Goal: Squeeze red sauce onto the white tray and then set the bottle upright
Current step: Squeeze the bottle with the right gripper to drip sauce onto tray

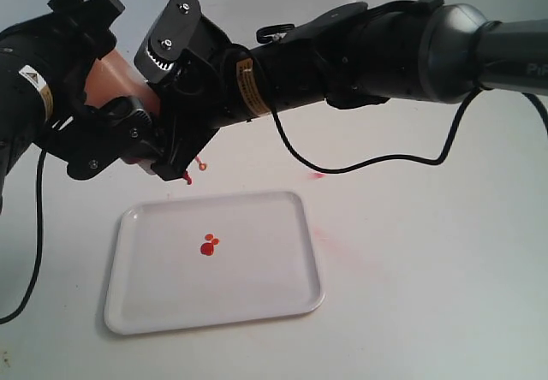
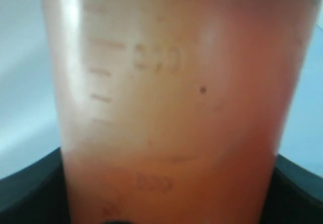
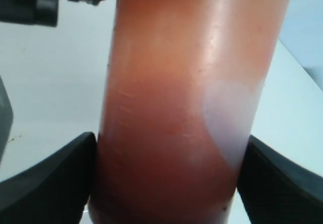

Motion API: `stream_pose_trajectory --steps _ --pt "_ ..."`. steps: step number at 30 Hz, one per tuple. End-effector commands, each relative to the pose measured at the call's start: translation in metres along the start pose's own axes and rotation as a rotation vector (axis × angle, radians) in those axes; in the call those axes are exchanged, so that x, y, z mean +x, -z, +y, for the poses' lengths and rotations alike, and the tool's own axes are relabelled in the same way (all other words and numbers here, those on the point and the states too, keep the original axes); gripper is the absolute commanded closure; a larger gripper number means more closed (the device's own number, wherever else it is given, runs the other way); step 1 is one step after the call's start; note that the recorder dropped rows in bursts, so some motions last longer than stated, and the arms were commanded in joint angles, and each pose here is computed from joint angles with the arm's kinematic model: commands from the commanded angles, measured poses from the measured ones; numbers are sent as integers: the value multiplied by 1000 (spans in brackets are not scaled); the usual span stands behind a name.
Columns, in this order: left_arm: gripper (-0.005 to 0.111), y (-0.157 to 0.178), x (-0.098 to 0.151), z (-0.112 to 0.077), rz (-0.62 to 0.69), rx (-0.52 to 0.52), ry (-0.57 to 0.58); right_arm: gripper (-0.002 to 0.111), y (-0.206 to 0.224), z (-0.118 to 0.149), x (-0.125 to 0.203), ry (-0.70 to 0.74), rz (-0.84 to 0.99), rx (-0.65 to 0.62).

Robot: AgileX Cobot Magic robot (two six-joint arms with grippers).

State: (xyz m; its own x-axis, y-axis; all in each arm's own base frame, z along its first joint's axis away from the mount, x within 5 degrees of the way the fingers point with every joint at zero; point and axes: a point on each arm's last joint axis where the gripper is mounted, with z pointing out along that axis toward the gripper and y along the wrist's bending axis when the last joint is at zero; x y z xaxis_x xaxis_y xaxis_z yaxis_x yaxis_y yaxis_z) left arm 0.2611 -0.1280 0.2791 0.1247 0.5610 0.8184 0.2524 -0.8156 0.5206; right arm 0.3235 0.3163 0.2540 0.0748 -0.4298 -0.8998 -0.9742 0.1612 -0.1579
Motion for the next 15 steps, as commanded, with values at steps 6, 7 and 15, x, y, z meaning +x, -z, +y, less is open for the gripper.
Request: stream_pose_trajectory --steps 6,7,15 --pt "107 -3 -9 2 -37 -13 -35 107 13 13 -29 -13 -98 -81" --pt "107 -3 -9 2 -37 -13 -35 107 15 14 -30 -10 -103 -94" --pt "107 -3 -9 2 -37 -13 -41 107 22 19 -36 -5 -135 -170"
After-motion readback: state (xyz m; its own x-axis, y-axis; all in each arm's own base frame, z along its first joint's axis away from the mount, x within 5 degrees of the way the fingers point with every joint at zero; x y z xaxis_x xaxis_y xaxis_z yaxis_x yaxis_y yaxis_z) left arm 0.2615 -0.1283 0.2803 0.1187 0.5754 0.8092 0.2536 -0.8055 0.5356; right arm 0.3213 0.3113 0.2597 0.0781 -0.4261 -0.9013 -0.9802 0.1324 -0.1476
